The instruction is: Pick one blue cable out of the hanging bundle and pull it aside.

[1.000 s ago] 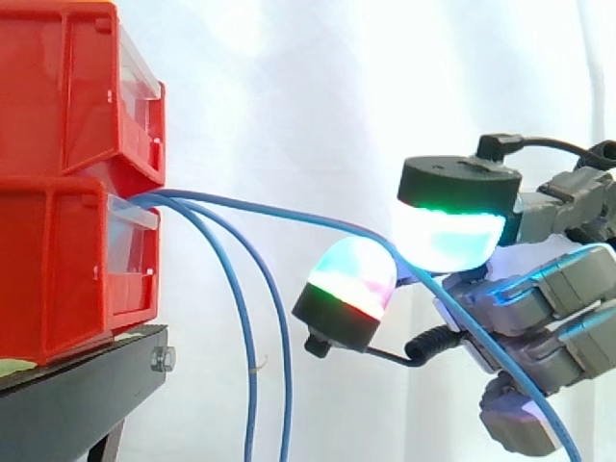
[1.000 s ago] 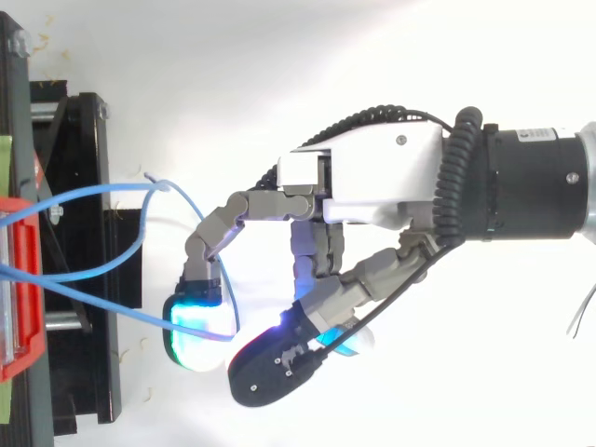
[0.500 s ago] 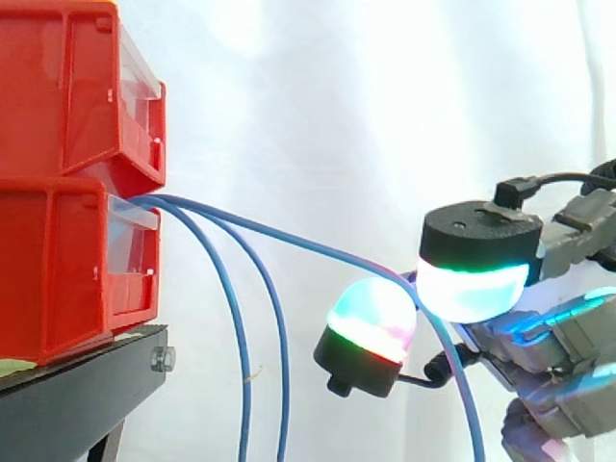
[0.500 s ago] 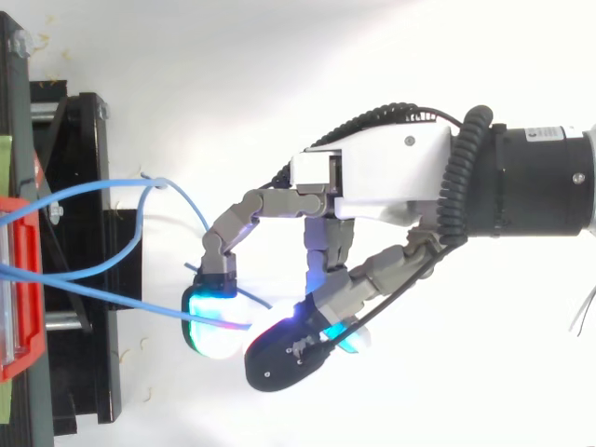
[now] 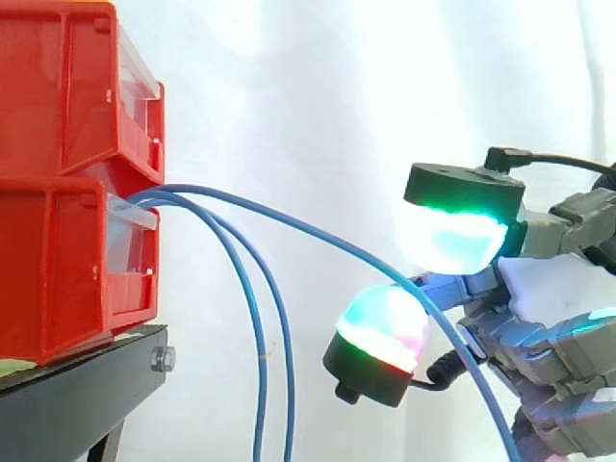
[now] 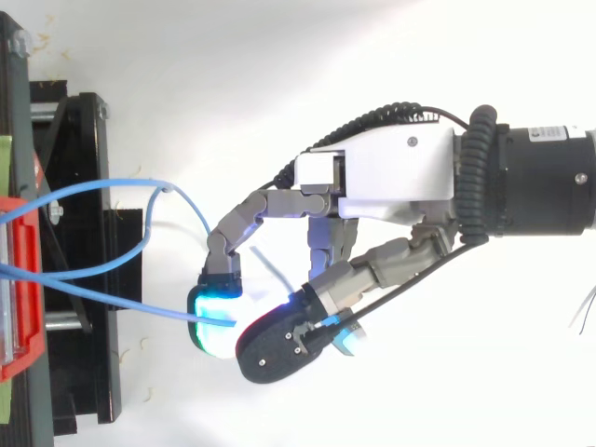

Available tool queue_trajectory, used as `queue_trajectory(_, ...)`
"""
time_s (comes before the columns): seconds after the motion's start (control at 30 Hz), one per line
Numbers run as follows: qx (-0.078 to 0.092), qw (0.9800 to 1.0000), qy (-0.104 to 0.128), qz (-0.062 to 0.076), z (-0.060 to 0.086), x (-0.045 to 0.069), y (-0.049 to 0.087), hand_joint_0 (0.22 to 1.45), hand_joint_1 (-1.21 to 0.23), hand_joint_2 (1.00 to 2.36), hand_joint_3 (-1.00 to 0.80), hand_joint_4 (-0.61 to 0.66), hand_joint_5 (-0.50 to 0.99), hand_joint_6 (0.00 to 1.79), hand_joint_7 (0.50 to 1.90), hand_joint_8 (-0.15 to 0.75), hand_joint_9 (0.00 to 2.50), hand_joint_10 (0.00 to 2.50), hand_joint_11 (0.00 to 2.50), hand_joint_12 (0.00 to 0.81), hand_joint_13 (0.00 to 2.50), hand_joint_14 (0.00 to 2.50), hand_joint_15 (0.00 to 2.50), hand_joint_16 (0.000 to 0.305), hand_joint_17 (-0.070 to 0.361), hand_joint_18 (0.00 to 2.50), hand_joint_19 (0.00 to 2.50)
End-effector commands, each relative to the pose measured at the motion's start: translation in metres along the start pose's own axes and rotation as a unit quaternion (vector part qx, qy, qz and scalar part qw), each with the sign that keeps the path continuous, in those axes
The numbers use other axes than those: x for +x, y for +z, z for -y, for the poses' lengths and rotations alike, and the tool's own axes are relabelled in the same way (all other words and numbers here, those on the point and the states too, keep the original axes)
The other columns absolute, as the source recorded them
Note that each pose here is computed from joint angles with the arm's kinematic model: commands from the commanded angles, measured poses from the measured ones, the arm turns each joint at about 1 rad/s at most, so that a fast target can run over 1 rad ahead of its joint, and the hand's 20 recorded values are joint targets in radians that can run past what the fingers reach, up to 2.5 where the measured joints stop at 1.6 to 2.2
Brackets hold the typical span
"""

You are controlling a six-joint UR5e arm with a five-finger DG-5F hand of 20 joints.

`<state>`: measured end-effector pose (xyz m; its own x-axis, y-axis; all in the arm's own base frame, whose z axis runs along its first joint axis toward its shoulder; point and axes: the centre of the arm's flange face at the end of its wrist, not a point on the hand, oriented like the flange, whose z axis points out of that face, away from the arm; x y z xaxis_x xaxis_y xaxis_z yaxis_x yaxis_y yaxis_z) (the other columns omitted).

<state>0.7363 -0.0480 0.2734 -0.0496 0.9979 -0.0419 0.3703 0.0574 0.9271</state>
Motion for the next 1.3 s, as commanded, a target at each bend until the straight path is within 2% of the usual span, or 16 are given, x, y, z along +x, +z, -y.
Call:
queue_trajectory(0.0,-0.001,1.0,0.0,0.001,-0.0013,-0.0011,-0.0002,0.51,-0.6,1.0,-0.5,-0.24,0.04,0.77,0.88,0.141,1.55,0.03,0.86,0.351,1.26,0.03,0.82,0.047,0.106,0.86,0.76)
queue_trajectory(0.1,-0.003,1.0,-0.002,0.001,-0.0038,-0.0022,-0.0014,0.57,-0.65,1.0,-0.5,-0.25,0.04,0.78,0.89,0.134,1.58,0.03,0.87,0.33,1.27,0.03,0.84,0.042,0.095,0.85,0.77)
queue_trajectory(0.27,-0.007,0.9998,-0.017,0.001,-0.0092,-0.0044,-0.0045,0.6,-0.72,1.01,-0.39,-0.23,0.05,0.76,0.92,0.137,1.6,0.03,0.87,0.337,1.28,0.03,0.82,0.043,0.098,0.9,0.75)
queue_trajectory(0.5,-0.009,0.9989,-0.046,-0.006,-0.0095,-0.003,-0.0042,0.61,-0.73,1.01,-0.39,-0.23,0.05,0.76,0.94,0.138,1.62,0.03,0.88,0.331,1.28,0.03,0.82,0.043,0.096,0.91,0.76)
queue_trajectory(0.7,-0.009,0.9983,-0.058,-0.007,-0.0088,-0.0029,-0.0042,0.61,-0.73,1.01,-0.39,-0.23,0.05,0.77,0.93,0.139,1.61,0.04,0.88,0.333,1.27,0.03,0.83,0.042,0.094,0.9,0.76)
queue_trajectory(0.77,-0.007,0.9975,-0.07,-0.007,-0.0085,-0.0027,-0.0045,0.61,-0.73,1.01,-0.39,-0.23,0.05,0.77,0.93,0.143,1.62,0.03,0.87,0.335,1.27,0.03,0.82,0.042,0.095,0.9,0.76)
queue_trajectory(0.9,-0.007,0.9966,-0.081,-0.01,-0.0083,-0.0021,-0.0047,0.61,-0.73,1.01,-0.37,-0.22,0.05,0.76,0.93,0.137,1.62,0.03,0.87,0.333,1.27,0.03,0.83,0.042,0.096,0.91,0.75)
queue_trajectory(1.27,-0.008,0.9965,-0.082,-0.009,-0.0086,-0.0024,-0.0044,0.62,-0.75,1.01,-0.32,-0.2,0.06,0.74,1.0,0.137,1.64,0.03,0.87,0.34,1.28,0.03,0.81,0.044,0.1,0.93,0.75)
